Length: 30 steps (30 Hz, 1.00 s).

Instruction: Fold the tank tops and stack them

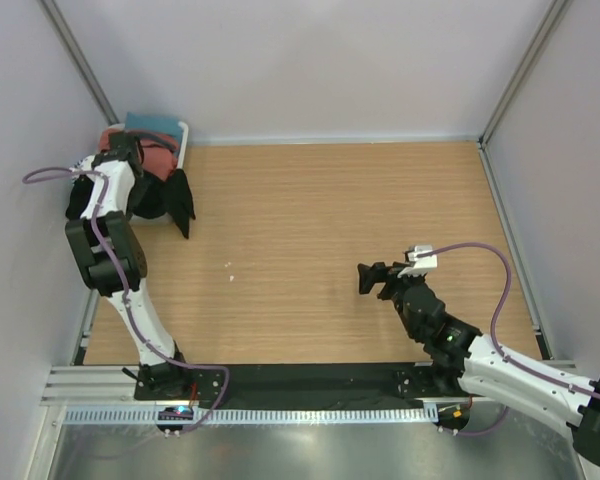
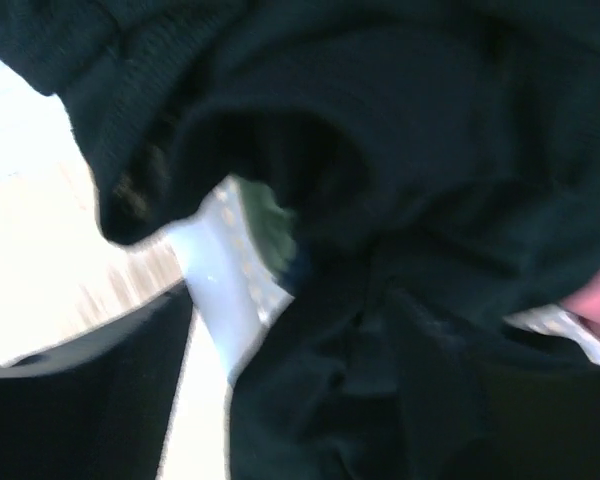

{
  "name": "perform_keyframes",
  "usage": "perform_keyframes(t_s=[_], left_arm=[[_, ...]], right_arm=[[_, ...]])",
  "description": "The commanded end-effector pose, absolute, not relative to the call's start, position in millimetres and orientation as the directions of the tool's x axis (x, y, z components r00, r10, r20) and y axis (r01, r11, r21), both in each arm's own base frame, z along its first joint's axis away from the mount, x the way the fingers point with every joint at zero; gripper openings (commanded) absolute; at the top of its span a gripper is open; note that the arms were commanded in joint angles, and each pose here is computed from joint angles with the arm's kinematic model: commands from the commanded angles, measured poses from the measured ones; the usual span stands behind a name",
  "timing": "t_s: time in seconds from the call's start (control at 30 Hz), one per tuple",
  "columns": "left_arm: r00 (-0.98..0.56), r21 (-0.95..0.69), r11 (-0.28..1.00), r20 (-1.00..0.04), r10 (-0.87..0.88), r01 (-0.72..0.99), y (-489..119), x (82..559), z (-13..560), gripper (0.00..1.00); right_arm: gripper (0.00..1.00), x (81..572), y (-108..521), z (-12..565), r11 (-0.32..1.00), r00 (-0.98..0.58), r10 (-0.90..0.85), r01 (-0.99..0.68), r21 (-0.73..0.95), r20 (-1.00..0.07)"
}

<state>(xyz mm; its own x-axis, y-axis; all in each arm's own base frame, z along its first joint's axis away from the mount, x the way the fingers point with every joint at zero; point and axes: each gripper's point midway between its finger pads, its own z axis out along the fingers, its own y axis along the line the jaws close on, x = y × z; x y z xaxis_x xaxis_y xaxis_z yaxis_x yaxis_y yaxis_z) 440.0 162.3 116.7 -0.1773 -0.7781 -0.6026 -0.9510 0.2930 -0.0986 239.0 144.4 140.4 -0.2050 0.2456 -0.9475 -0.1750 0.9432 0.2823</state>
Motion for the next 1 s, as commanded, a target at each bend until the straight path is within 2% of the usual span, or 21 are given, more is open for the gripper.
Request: perform_keyframes(t_s=[0.0,0.03,0.07,0.13,0.17,0.27,0.3,0.4,0.6,0.67,0.97], left_arm=[[-0.157,-0.119,0.289,-0.62,-0.768,-0.95,177.2,452.2,125.6,0.7],[-0.159,-0.134,0.307,-0.63,-0.76,-0.942,177.5,457.6,131.1,0.41],[-0.15,-0.138,0.304,-0.64,-0.754,-0.943,179.2,457.1,136.5,0.3],[-0.106,-0.128,0.255,-0.67,-0.734,-0.958,185.4,445.4,147.0,0.16],[-0.057,-0.163,0.238,-0.701,-0.711,-0.957,189.3,442.1,167.3,0.02],[0.014,-0.233,0.233,-0.735,-0.678,-0.944,189.7,437.2,193.3,0.0],[0.063,-0.293,0.243,-0.746,-0.663,-0.925,186.5,434.0,218.3,0.0],[0.146,-0.413,0.264,-0.733,-0.665,-0.871,174.8,431.3,248.7,0.0],[0.185,-0.492,0.292,-0.711,-0.678,-0.82,160.0,430.4,277.4,0.0],[0.169,-0.472,0.289,-0.714,-0.679,-0.833,161.0,429.3,269.0,0.0],[0.023,-0.302,0.242,-0.666,-0.746,-0.922,154.5,425.0,154.2,0.0]], right_arm=[[1.0,243.9,142.7,157.3,0.933,-0.164,0.304,-0.149,0.328,-0.939],[1.0,244.4,142.2,157.6,0.934,-0.162,0.304,-0.145,0.327,-0.939],[1.0,244.5,142.0,157.3,0.934,-0.162,0.303,-0.144,0.326,-0.939],[1.0,244.7,142.0,156.9,0.935,-0.163,0.303,-0.142,0.326,-0.939],[1.0,244.9,141.8,156.9,0.935,-0.163,0.302,-0.14,0.325,-0.939],[1.0,245.1,142.5,155.7,0.936,-0.167,0.298,-0.14,0.322,-0.94],[1.0,245.7,142.6,156.0,0.936,-0.167,0.299,-0.138,0.323,-0.939],[1.0,245.6,143.9,154.8,0.937,-0.172,0.295,-0.141,0.32,-0.94],[1.0,246.2,143.5,153.3,0.939,-0.176,0.289,-0.137,0.315,-0.941],[1.0,245.8,143.7,152.6,0.94,-0.178,0.287,-0.138,0.313,-0.941],[1.0,244.7,141.4,154.4,0.938,-0.171,0.296,-0.133,0.319,-0.94]])
